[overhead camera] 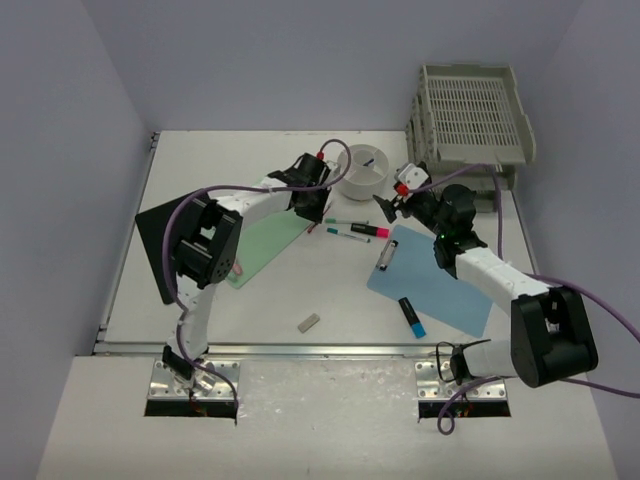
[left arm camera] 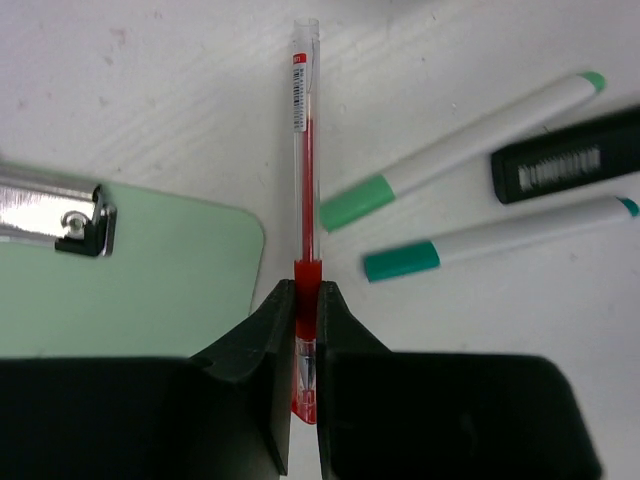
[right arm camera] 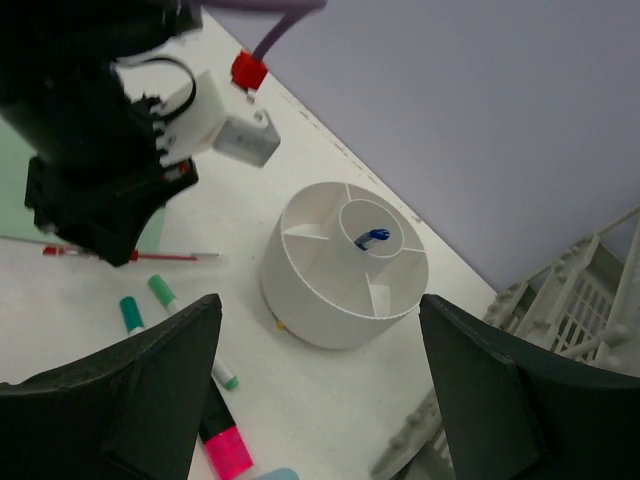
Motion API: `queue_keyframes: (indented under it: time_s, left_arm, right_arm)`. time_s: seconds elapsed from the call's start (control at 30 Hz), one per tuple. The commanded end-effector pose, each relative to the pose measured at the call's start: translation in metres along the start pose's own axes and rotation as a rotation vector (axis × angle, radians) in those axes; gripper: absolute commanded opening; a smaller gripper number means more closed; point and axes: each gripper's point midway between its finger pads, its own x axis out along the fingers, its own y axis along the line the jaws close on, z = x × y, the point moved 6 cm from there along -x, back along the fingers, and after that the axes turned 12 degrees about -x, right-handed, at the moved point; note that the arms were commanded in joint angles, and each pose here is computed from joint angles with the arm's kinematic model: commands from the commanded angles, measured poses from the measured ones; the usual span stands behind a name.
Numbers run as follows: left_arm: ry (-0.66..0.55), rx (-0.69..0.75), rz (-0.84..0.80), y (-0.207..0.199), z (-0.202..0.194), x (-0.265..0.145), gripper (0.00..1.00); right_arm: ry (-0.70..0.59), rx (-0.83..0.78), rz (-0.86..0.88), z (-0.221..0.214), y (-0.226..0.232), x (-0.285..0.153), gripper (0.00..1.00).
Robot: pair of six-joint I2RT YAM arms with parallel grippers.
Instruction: Organize the desk
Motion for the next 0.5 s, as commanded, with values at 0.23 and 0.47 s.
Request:
queue_keyframes:
  time_s: [0.23,0.47]
  left_arm:
    - [-0.057,-0.543,-0.263,0.008,0.023,-0.132,0.0]
    - [0.068,-0.61,-0.383,-0.008,0.001,-0.139,0.0]
  right_arm:
    - [-0.317,-0.542,0.314,0.057,0.052,-0.002,0.82]
    - [-0.539,-0.808,0.502,0.088,0.12,0.006,0.82]
